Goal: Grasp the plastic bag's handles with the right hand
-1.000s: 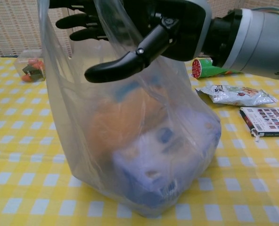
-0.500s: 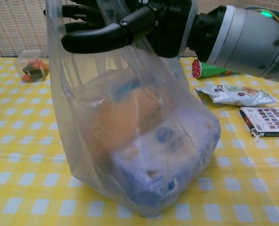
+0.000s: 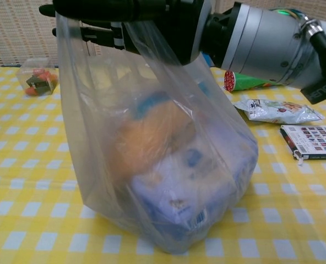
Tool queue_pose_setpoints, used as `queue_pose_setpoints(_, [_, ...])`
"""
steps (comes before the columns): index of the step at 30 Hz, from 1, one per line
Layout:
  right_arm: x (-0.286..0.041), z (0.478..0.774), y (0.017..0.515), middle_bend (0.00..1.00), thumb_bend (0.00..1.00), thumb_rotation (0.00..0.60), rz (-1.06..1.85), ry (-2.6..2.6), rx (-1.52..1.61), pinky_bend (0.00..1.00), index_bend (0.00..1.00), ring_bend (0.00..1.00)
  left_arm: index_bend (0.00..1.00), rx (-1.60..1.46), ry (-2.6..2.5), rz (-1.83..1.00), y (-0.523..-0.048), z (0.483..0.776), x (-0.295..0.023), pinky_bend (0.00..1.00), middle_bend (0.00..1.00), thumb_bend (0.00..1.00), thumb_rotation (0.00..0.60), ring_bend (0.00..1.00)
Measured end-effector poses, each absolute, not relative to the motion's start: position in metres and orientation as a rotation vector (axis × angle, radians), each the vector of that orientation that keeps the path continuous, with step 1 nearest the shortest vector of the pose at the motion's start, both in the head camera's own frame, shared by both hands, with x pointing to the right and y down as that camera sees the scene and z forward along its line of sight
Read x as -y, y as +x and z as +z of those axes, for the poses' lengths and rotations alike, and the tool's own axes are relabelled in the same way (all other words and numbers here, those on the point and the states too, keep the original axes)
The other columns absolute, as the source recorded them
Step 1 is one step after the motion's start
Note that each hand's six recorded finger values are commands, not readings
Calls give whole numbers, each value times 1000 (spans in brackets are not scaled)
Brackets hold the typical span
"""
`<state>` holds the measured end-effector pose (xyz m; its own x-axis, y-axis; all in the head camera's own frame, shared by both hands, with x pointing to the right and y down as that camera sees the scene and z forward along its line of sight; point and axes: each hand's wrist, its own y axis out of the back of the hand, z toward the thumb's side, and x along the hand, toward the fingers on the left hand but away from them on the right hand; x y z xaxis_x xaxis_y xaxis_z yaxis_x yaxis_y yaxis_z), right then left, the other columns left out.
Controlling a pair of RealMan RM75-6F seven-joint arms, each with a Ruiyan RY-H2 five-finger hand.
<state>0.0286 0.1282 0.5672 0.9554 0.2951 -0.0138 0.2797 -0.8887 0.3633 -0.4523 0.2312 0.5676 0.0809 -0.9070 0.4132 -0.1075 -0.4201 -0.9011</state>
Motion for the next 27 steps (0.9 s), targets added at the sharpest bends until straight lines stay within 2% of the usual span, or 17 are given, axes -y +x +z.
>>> queue_pose_setpoints(27, [-122,575,12,0,204,600,119,2525,-403,0,0,21,0,-1028,-1646,-1410,-454,566,-231,0,0,221,600,35])
